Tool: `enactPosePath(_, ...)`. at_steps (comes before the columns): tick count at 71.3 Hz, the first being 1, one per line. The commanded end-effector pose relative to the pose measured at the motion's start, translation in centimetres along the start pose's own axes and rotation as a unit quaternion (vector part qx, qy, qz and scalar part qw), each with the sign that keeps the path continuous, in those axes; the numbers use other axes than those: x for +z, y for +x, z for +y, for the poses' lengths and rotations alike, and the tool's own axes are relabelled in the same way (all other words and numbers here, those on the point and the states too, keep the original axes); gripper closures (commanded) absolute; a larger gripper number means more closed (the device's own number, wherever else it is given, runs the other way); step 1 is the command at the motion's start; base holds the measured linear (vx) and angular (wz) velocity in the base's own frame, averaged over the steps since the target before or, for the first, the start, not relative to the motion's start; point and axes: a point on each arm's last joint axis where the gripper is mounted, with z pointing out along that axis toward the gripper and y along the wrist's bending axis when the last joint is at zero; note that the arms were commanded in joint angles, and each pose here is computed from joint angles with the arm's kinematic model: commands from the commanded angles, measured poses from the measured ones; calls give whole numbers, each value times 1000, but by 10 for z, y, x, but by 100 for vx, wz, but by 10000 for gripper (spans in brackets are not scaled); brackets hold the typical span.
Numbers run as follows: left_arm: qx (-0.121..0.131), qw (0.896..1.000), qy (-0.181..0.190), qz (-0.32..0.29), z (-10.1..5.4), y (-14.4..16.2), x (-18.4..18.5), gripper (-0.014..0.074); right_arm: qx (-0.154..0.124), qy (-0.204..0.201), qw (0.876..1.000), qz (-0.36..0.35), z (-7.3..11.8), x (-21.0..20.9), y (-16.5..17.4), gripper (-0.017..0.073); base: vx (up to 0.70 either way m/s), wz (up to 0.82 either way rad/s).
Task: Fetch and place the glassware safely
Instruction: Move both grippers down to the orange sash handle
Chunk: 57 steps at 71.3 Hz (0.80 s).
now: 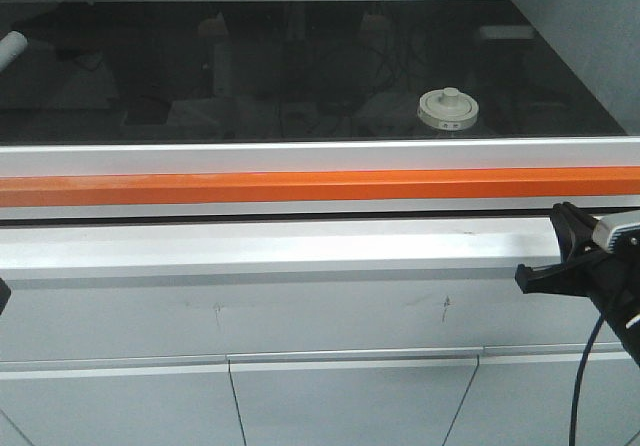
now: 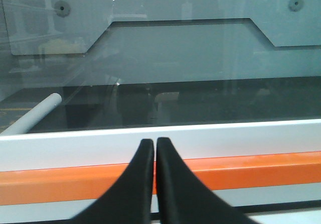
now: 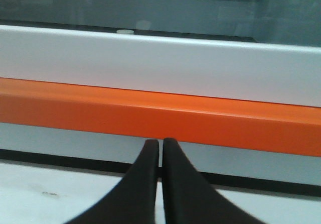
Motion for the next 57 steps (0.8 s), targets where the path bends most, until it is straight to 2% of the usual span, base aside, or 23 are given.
enactPosePath(1,-5,999,4,-52,-1,-15,3,601,-9,4,998,-57,-4,8,-15,563,0,0)
enactPosePath(19,-5,999,4,-52,-1,-15,3,601,-8,2,999,-33,-5,18,-2,563,0,0)
enactPosePath(29,-5,999,4,-52,-1,-15,3,601,-27,2,999,-19,-4,21,7,563,0,0)
enactPosePath(57,-1,999,4,-52,-1,-15,3,601,-32,4,998,-48,-8,38,1,563,0,0)
